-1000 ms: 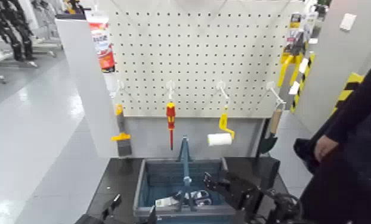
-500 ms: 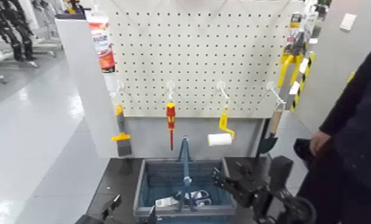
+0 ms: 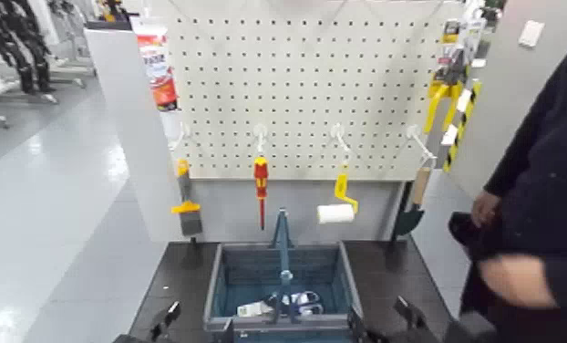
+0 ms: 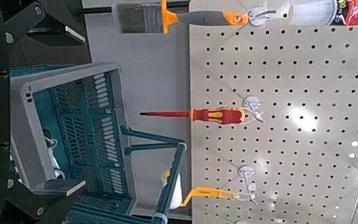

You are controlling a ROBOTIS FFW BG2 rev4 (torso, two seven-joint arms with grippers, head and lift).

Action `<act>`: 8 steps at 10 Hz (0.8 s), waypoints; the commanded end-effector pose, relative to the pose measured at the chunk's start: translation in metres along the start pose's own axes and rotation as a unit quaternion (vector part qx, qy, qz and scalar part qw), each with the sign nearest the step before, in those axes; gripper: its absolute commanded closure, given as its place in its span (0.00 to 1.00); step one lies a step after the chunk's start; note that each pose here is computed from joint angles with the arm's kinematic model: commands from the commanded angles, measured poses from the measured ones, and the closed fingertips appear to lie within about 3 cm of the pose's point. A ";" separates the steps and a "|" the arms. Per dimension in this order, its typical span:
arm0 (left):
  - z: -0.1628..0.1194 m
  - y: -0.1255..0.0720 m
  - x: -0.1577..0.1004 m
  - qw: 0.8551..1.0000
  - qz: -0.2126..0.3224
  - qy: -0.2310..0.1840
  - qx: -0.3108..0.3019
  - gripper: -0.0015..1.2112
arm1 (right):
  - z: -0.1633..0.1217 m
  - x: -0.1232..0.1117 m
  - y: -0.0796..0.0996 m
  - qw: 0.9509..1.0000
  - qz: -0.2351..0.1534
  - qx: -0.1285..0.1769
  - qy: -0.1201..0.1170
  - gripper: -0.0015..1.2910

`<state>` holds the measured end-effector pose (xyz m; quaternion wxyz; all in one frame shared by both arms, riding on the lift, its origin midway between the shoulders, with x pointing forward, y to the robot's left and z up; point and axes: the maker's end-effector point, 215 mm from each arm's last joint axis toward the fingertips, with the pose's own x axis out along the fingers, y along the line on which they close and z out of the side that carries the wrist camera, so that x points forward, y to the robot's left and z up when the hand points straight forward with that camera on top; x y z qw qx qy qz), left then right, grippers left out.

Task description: Put the black wrench into the crate.

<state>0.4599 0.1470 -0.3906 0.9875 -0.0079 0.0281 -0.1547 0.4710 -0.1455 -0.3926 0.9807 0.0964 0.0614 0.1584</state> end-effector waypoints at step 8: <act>-0.007 0.019 -0.022 0.999 0.030 0.011 -0.007 0.18 | -0.012 -0.042 0.005 0.998 -0.058 -0.022 -0.020 0.14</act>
